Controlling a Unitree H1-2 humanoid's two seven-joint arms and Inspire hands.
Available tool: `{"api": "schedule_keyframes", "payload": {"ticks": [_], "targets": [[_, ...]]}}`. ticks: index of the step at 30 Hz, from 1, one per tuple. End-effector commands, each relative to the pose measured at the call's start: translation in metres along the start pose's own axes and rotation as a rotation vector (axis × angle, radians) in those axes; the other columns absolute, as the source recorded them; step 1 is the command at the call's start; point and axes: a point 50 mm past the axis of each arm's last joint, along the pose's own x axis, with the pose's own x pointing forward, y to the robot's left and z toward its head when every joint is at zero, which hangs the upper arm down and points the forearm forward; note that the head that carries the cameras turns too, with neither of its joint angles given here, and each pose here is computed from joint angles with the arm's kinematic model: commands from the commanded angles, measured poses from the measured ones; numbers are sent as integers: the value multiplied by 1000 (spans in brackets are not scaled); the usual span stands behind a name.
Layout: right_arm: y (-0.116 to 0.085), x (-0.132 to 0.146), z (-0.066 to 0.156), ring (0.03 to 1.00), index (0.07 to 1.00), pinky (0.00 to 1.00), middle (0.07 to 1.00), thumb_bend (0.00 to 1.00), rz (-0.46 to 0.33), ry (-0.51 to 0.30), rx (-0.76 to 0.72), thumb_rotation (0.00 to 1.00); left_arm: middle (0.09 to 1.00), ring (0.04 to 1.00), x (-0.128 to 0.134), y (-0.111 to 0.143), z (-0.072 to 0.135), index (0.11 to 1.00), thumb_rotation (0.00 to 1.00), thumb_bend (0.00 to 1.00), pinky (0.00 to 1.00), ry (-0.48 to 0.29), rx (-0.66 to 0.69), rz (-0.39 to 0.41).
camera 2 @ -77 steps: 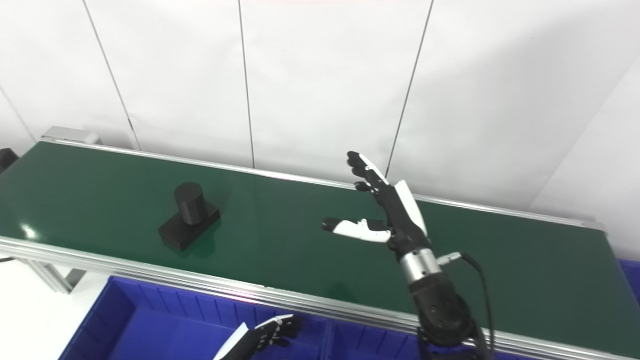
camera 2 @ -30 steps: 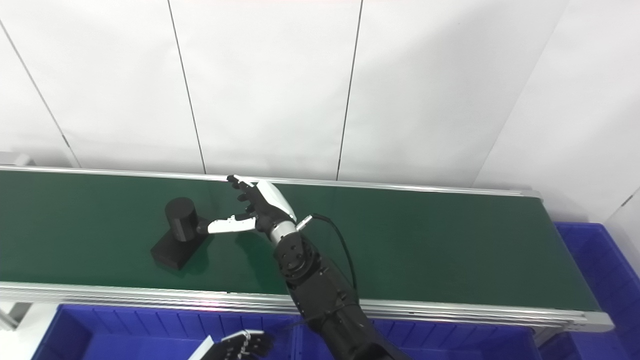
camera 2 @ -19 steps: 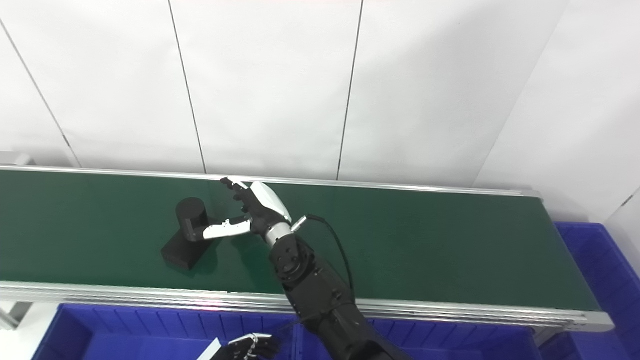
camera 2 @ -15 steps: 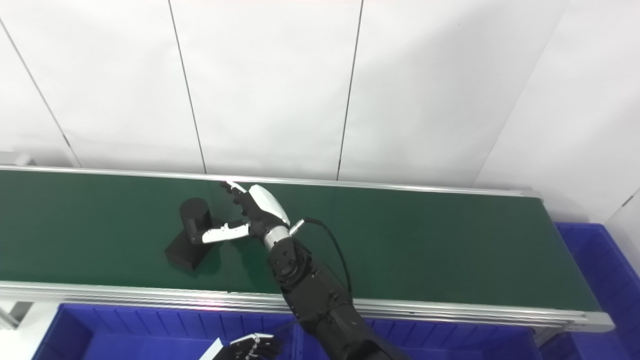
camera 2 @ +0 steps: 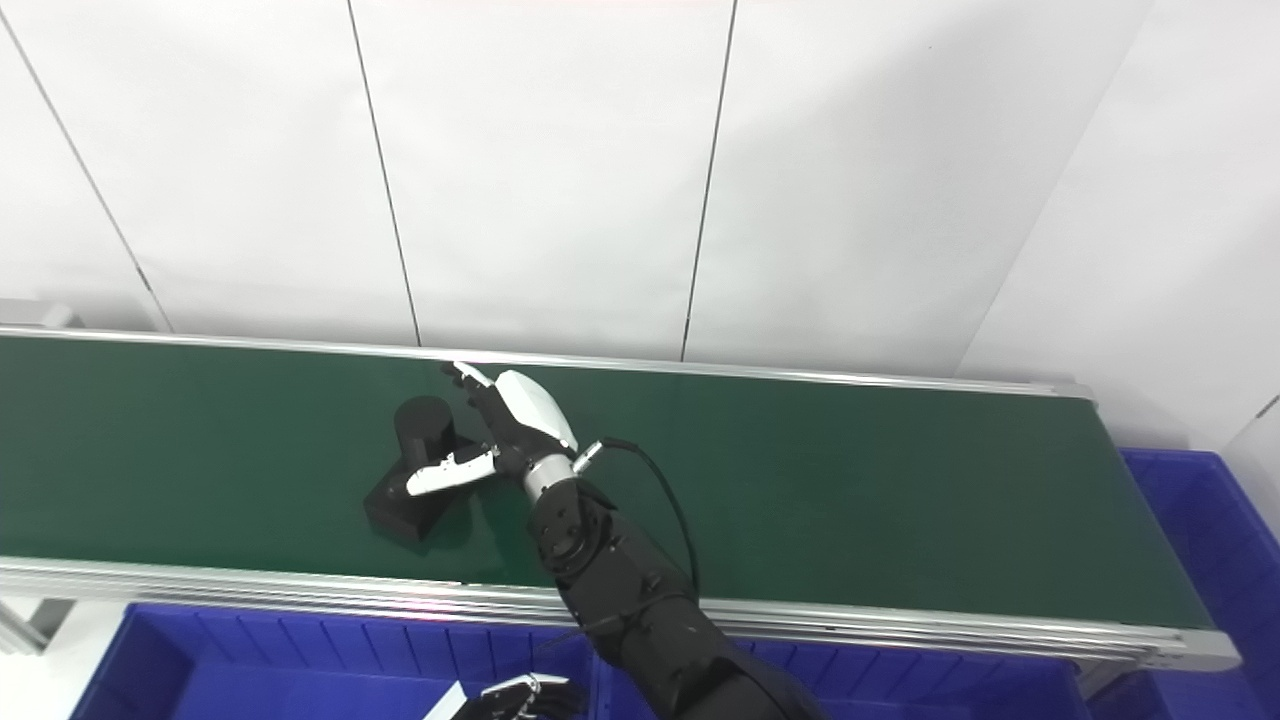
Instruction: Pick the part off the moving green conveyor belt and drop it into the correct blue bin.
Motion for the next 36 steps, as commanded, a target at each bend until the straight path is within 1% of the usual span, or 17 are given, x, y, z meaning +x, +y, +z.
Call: {"api": "schedule_keyframes", "payload": {"ticks": [1,3,4,8,10,12,13,15,18,21,22,24,28,29,30,32,36], "targets": [[-7,13,37,797,875,705,842,958,-57,-124,20,261,758,728,7,-1,15,749,755,791,654,-82,-20,16],[-5,12,36,703,850,596,811,923,-68,-124,27,229,762,735,6,-2,16,755,764,804,664,-85,-21,13],[-2,12,36,698,849,590,810,922,-72,-121,39,228,762,735,6,-2,16,755,764,804,665,-87,-23,11],[4,11,35,525,798,432,676,835,-80,-120,75,148,759,743,5,-3,18,751,770,823,681,-92,-23,12],[6,10,34,629,757,544,719,753,-87,-122,84,71,755,741,4,-4,18,750,757,812,686,-92,-26,16],[7,9,31,626,723,551,703,700,-103,-116,96,18,756,742,3,-4,19,748,753,817,688,-94,-27,17],[7,8,30,514,632,475,612,607,-111,-110,101,9,758,744,3,-4,19,749,753,812,688,-95,-27,16],[7,7,26,424,531,351,537,531,-142,-99,119,1,758,744,3,-4,20,748,747,803,683,-98,-26,17],[6,6,23,411,491,205,499,515,-179,-71,149,0,761,745,2,-3,19,749,759,816,679,-96,-24,16],[4,4,19,408,487,157,497,513,-220,-60,179,0,764,744,3,-1,19,752,767,805,677,-97,-12,10],[4,3,18,293,486,137,484,517,-231,-54,187,0,765,745,3,0,18,754,775,806,677,-96,-8,8],[3,2,16,189,486,112,473,520,-247,-43,188,0,765,745,3,1,18,756,787,809,679,-96,-5,6],[3,-1,10,192,486,126,471,521,-281,-43,195,0,763,742,3,4,17,755,796,816,677,-93,-3,8],[3,-1,9,270,495,185,442,520,-286,-44,196,0,763,741,3,5,17,753,778,792,677,-93,-3,9],[2,-3,8,284,496,195,437,519,-299,-55,202,0,763,741,3,6,17,753,775,787,677,-94,1,9],[1,-5,6,409,480,291,504,514,-317,-68,214,0,763,738,3,8,17,756,774,773,674,-95,8,9],[-4,-13,5,422,491,334,539,509,-374,-117,259,0,758,735,1,11,16,757,771,747,678,-92,8,14]]}}
